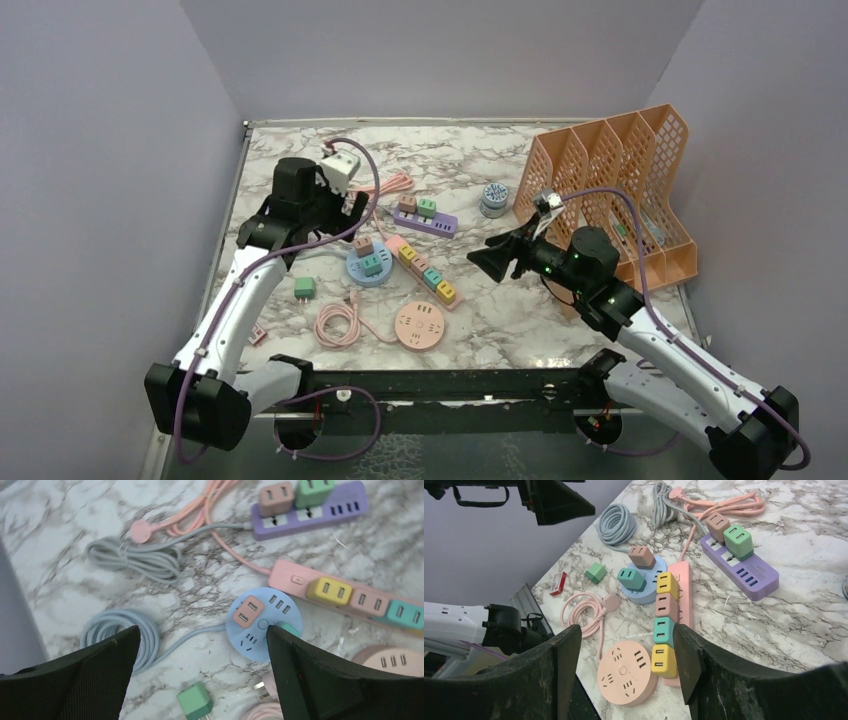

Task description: Insert the plug

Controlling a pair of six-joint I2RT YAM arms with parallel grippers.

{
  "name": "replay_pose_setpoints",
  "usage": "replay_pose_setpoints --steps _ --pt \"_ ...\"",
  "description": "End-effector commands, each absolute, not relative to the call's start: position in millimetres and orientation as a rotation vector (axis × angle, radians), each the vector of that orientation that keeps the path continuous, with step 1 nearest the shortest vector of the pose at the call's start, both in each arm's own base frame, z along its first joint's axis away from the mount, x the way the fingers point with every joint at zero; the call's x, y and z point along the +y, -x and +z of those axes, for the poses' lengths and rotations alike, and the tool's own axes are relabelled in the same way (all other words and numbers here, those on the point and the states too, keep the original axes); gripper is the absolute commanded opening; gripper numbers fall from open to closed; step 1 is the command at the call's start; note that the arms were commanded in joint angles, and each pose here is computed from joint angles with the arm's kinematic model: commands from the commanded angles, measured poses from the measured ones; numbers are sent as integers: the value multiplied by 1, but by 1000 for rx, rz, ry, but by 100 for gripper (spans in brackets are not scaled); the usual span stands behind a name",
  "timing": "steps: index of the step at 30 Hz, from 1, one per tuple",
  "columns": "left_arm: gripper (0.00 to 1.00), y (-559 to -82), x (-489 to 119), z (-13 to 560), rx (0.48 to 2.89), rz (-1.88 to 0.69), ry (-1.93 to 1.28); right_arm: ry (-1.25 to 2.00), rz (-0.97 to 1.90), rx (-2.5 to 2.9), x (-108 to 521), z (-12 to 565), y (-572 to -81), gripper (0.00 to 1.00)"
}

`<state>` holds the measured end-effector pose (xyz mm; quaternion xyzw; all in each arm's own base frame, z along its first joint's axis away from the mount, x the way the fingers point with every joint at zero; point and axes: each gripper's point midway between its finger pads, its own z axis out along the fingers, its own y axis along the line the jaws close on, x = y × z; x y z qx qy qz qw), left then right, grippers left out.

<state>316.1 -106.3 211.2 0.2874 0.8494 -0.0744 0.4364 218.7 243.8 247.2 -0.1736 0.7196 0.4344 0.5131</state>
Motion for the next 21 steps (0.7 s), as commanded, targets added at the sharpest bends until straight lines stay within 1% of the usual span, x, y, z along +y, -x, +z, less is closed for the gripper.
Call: replay_pose_setpoints --steps 1,4,5,10,14,18,21 --pt "99 -323 -47 218 2186 31 -66 390 1014 1744 240 244 -224 67" --pt "99 -305 -38 194 2278 55 44 379 1008 1761 240 240 -226 67" --pt "99 -296 -36 178 2316 54 72 377 1009 1765 240 238 -226 67" --pt "99 -267 -16 134 2365 103 303 354 1006 1796 241 227 -230 67" --pt "99 -262 -5 117 2367 116 452 334 983 1824 240 215 -235 67" --pt "99 -252 10 88 2415 145 635 318 958 1852 239 204 -240 67" --pt "94 -246 16 67 2436 130 753 308 944 1877 239 196 -243 67"
